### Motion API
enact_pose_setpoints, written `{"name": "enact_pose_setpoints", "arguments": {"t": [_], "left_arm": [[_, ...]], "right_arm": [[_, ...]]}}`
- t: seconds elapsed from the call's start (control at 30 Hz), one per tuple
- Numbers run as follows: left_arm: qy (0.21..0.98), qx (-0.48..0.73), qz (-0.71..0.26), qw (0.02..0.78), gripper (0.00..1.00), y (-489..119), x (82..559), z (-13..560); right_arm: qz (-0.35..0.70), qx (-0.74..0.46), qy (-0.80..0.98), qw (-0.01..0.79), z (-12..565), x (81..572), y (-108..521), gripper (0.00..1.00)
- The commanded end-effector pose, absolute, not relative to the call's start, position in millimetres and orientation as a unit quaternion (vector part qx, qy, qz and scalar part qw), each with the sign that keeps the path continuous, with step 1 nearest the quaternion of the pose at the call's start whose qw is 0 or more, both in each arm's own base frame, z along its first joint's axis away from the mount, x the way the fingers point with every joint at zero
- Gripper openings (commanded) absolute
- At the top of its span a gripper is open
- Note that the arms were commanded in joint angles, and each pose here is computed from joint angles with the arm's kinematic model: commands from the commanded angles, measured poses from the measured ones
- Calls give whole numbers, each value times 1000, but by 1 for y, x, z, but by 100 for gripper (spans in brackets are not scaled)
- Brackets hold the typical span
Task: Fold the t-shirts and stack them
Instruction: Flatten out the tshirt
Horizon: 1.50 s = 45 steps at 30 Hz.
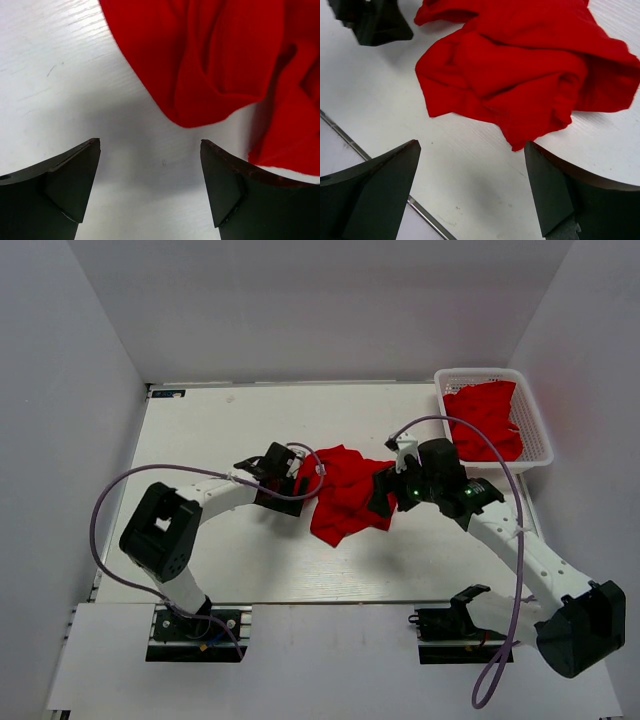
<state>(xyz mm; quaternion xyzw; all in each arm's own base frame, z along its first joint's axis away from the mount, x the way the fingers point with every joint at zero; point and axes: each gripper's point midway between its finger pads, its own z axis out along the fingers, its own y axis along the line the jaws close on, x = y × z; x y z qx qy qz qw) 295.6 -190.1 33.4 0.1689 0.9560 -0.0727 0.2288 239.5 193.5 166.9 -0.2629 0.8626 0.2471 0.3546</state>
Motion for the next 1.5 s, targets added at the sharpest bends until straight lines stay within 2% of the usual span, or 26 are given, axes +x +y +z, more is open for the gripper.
{"name": "enact_pose_setpoints", "arguments": {"t": [0.0,0.1,0.27,0.37,0.4,0.5,0.8,1.2,1.47], "left_arm": [[942,185,-76,271,91,-207,319,45],[935,195,-86,282,91,-217,325,46],[926,202,-95,304,78,-230,338,44],[926,199,-85,309,43,-230,344,41],[924,198,-87,314,25,-233,349,43],[922,203,-91,317,0,-235,351,46],[910,199,-105,348,0,-239,356,75],[917,159,-98,352,0,-229,355,78],[920,149,-95,349,0,-224,350,77]], "right_arm": [[267,-285,851,352,169,233,204,90],[251,-302,857,335,162,229,204,90],[239,-342,853,312,150,219,209,90],[239,-356,855,292,139,212,214,89],[234,-358,859,283,131,213,216,89],[233,-370,858,270,123,209,225,88],[232,-418,840,257,95,201,270,90],[171,-417,833,320,67,219,305,90],[135,-384,852,330,38,229,300,81]]}}
